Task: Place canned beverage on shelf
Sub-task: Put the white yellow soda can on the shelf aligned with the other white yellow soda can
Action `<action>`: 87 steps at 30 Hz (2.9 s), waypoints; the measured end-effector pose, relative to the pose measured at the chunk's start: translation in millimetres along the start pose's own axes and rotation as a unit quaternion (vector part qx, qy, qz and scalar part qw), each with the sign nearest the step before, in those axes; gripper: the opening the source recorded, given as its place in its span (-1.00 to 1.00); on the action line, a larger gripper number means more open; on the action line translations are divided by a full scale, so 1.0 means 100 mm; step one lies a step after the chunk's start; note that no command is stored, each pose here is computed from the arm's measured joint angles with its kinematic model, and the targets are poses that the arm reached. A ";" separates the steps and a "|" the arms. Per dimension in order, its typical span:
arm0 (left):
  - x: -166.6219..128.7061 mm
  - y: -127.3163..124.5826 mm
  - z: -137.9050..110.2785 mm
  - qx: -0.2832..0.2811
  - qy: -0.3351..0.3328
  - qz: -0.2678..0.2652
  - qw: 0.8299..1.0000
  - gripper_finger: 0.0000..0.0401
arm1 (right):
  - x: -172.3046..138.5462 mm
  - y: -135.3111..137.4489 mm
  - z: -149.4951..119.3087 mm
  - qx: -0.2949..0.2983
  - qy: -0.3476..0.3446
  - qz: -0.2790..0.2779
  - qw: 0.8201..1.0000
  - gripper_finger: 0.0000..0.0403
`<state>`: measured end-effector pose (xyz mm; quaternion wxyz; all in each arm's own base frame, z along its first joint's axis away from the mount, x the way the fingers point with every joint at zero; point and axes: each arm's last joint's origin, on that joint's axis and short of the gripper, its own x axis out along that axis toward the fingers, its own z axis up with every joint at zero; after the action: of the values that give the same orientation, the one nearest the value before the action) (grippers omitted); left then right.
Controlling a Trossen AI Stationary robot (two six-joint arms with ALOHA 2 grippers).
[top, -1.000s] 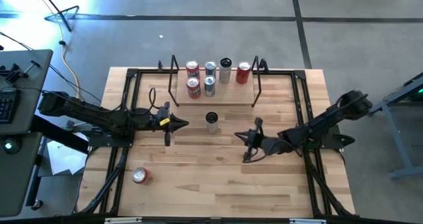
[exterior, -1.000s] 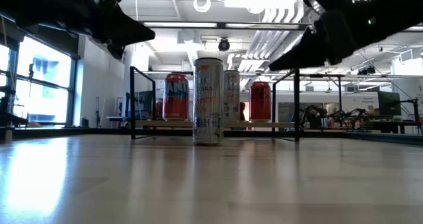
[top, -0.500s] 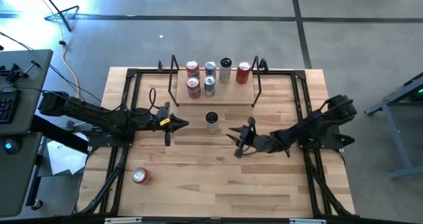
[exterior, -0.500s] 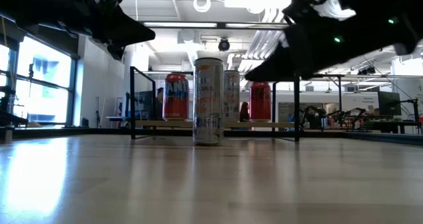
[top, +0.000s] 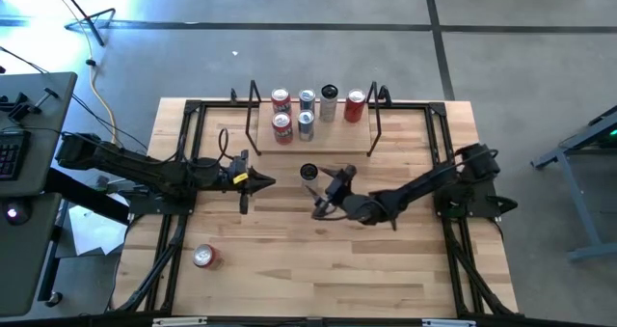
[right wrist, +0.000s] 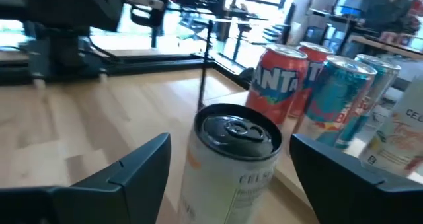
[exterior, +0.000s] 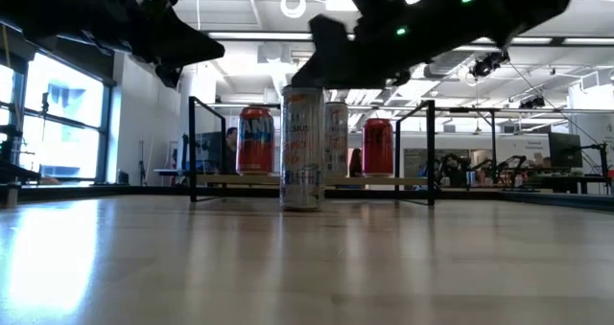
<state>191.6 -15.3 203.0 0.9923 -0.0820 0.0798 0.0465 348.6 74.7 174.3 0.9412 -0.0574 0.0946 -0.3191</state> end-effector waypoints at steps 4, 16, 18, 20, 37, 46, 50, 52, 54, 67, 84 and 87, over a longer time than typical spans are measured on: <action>0.00 0.00 0.00 0.000 0.002 -0.002 1.000 -0.99 | 0.18 0.05 0.00 -0.009 0.012 -0.027 1.000 0.47; 0.00 -0.01 -0.01 0.000 0.005 -0.014 1.000 -0.99 | 0.38 -0.04 -0.01 0.025 0.041 -0.002 0.999 0.47; 0.00 -0.01 -0.01 0.000 0.005 -0.014 1.000 -0.99 | 0.41 -0.07 -0.02 0.029 0.042 0.004 0.999 0.46; 0.00 -0.01 0.00 0.000 0.005 -0.014 1.000 -0.99 | 0.43 -0.08 -0.02 0.030 0.044 0.015 0.998 0.43; 0.00 -0.01 -0.02 0.002 0.013 -0.013 1.000 -0.99 | 0.19 -0.23 0.37 -0.069 0.047 0.126 0.988 0.21; 0.00 -0.01 -0.03 0.002 0.016 -0.012 1.000 -0.99 | 0.06 -1.01 0.69 -0.110 0.021 0.160 0.981 0.21; 0.00 0.00 -0.03 0.003 0.017 -0.012 1.000 -0.99 | 0.13 -1.42 0.68 -0.115 -0.005 0.186 0.976 0.21; 0.00 0.00 -0.03 0.002 0.017 -0.012 1.000 -0.99 | 0.20 -1.62 0.68 -0.104 -0.015 0.195 0.975 0.21; 0.00 0.00 -0.03 0.002 0.016 -0.012 1.000 -0.99 | 0.29 -1.78 0.66 -0.093 -0.019 0.205 0.974 0.21; 0.00 -0.01 -0.03 -0.003 0.016 -0.012 1.000 -0.99 | 0.79 -2.20 0.28 -0.076 -0.022 0.219 0.972 0.21; 0.00 -0.01 -0.03 -0.003 0.015 -0.012 1.000 -0.99 | 0.90 -2.30 0.16 -0.054 -0.012 0.201 0.978 0.21; 0.00 0.00 -0.03 -0.006 0.015 -0.012 1.000 -0.99 | 0.90 -2.30 0.16 -0.045 -0.009 0.201 0.979 0.28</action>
<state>191.7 -16.1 200.4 0.9910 -0.0893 0.0938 0.0339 286.4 -161.7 215.8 0.9834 -0.0821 0.1100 -0.1186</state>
